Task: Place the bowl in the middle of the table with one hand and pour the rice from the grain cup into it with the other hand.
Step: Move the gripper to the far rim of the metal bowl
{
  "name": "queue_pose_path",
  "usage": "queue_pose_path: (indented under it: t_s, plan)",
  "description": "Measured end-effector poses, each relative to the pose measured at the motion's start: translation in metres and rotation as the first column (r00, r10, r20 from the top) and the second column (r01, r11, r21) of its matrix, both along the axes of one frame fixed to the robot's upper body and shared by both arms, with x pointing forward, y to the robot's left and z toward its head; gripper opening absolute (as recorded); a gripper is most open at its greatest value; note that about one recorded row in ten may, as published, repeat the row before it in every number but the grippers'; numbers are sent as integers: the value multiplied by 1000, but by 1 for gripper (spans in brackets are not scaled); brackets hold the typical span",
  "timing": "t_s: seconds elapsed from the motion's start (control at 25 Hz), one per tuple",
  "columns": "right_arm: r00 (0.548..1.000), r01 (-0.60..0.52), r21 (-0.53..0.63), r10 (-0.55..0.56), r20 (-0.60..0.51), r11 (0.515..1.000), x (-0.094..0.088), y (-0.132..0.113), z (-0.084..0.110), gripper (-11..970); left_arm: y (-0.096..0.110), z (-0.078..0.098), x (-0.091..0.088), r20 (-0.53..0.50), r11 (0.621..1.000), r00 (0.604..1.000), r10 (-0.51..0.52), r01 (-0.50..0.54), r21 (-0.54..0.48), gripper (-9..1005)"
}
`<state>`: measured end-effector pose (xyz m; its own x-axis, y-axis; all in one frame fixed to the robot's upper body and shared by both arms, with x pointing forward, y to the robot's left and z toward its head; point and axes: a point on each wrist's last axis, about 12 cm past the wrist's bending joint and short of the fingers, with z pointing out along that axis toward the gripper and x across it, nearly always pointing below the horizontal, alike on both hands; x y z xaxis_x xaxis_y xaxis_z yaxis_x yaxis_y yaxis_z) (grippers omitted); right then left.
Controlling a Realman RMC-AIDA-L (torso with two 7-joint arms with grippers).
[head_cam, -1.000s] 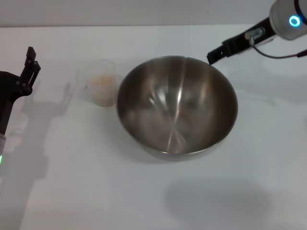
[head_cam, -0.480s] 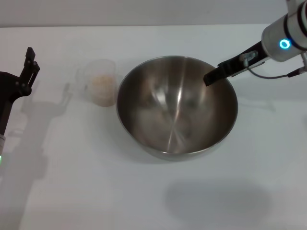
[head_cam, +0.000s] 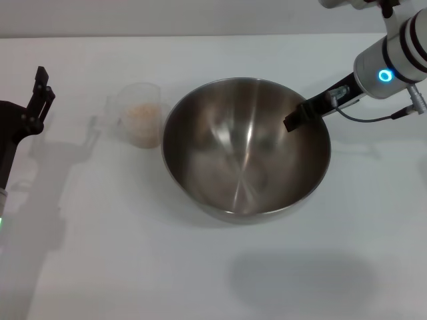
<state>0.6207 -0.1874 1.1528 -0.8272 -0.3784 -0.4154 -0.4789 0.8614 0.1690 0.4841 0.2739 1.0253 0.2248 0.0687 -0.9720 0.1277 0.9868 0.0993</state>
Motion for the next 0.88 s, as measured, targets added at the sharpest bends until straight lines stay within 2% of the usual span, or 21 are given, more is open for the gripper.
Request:
queue_pose_path:
  t_s: [0.52, 0.72, 0.88]
  plan:
    - [1000, -22, -7, 22, 8, 1000, 0, 0, -1, 164, 0, 0, -2, 2, 1000, 1000, 2, -2, -8, 764]
    - [999, -26, -5, 26, 33, 1000, 0, -2, 4, 19, 0, 0, -2, 3, 1000, 1000, 2, -2, -9, 763]
    - [997, -36, 3, 35, 70, 999, 0, -2, 12, 20, -1, 0, -2, 4, 1000, 1000, 2, -2, -10, 761]
